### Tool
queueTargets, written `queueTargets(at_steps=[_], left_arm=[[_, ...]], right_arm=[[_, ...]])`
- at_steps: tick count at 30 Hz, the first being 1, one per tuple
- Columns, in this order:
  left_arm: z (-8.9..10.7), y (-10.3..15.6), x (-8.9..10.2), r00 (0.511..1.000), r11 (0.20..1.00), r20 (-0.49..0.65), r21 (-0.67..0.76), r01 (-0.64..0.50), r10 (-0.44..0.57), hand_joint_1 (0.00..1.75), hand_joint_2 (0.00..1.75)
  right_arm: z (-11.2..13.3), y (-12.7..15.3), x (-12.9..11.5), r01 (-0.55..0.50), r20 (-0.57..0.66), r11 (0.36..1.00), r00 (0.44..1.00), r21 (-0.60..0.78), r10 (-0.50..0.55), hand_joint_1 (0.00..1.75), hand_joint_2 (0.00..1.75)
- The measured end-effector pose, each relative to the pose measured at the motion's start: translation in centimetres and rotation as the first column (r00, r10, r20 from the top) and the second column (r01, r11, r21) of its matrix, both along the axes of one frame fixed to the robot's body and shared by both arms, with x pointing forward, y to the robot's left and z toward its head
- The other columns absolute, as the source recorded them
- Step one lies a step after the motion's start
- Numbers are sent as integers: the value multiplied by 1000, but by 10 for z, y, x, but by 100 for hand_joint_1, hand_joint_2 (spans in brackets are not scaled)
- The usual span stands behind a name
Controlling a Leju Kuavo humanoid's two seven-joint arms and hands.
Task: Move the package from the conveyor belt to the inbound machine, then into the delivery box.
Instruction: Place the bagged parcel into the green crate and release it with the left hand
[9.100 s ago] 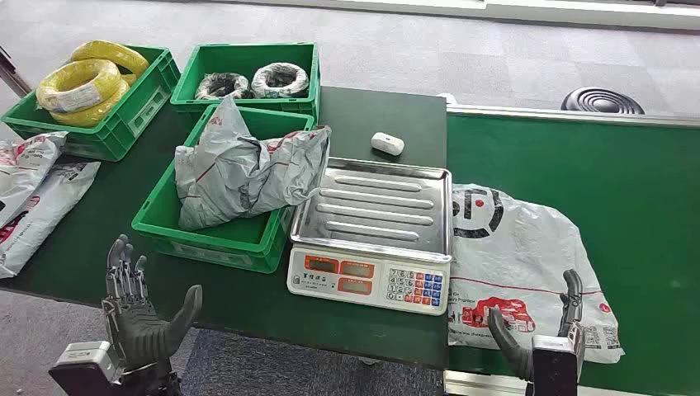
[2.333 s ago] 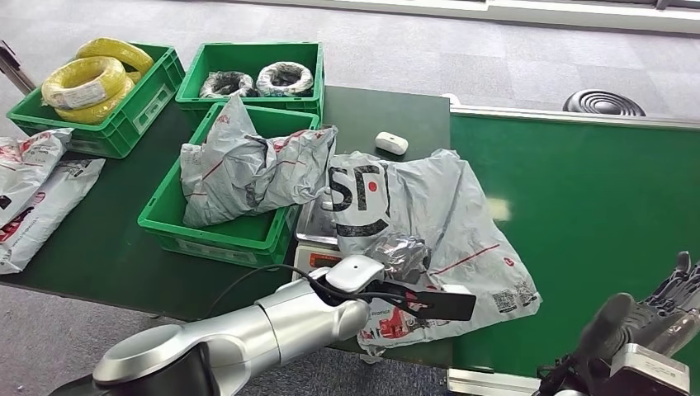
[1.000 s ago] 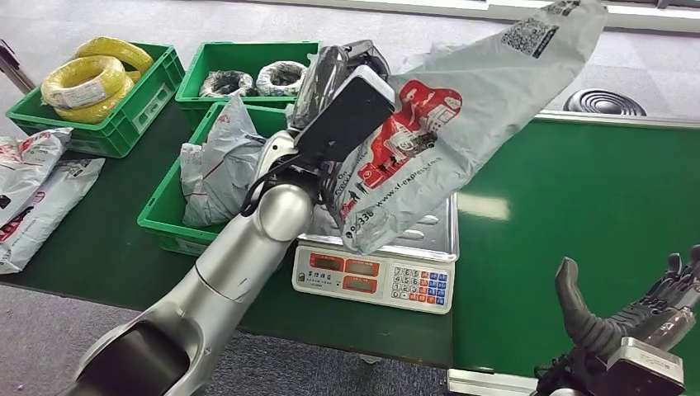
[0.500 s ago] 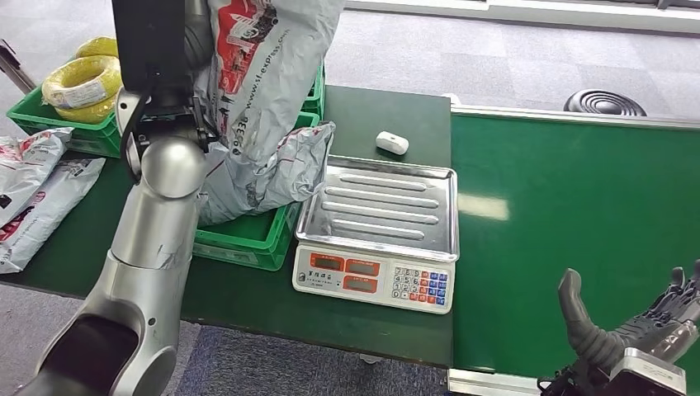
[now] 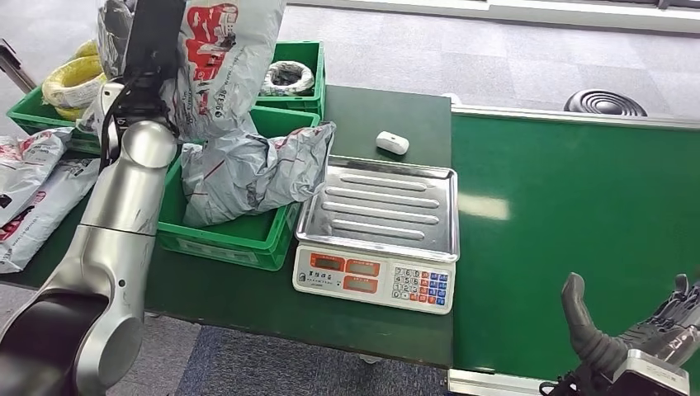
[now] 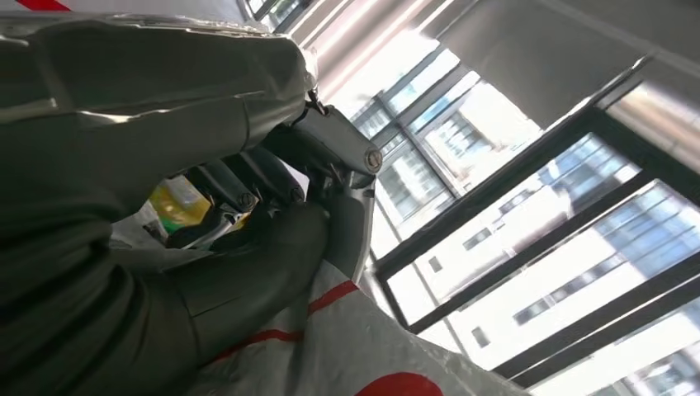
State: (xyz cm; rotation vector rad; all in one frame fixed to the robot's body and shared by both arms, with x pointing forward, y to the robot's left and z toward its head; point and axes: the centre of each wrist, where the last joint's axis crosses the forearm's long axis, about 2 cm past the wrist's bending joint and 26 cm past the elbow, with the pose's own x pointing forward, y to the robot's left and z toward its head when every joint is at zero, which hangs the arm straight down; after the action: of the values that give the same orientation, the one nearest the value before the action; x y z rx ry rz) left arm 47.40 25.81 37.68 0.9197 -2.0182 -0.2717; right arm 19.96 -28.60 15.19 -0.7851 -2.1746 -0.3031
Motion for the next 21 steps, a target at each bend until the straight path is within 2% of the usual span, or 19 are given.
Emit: queueTargets(at_steps=[3,6,8,11,17,21], left_arm=[[-23,16,9,994,999,-108,30,-19,23,175,175],[-41,27,16,967,997,-247,67,-38,53,175,175],[-51,34,19,932,994,-355,98,-38,70,175,175],[-69,43,22,851,990,-519,139,-3,75,175,175],[-89,51,22,728,984,-684,156,85,46,175,175],[-98,53,21,697,984,-717,136,113,19,175,175]], right_arm=[[0,0,0,4,-7,1000,1000,0,-4,0,175],[-1,0,-1,5,-13,1000,1000,-4,-5,0,175],[-2,0,-2,5,-18,1000,1000,-7,-5,0,175],[-3,-1,-4,5,-24,1000,1000,-8,-5,0,175],[-4,-1,-5,2,-27,1000,1000,-6,-2,0,175],[-4,-1,-5,-2,-28,1000,1000,-8,2,0,175]])
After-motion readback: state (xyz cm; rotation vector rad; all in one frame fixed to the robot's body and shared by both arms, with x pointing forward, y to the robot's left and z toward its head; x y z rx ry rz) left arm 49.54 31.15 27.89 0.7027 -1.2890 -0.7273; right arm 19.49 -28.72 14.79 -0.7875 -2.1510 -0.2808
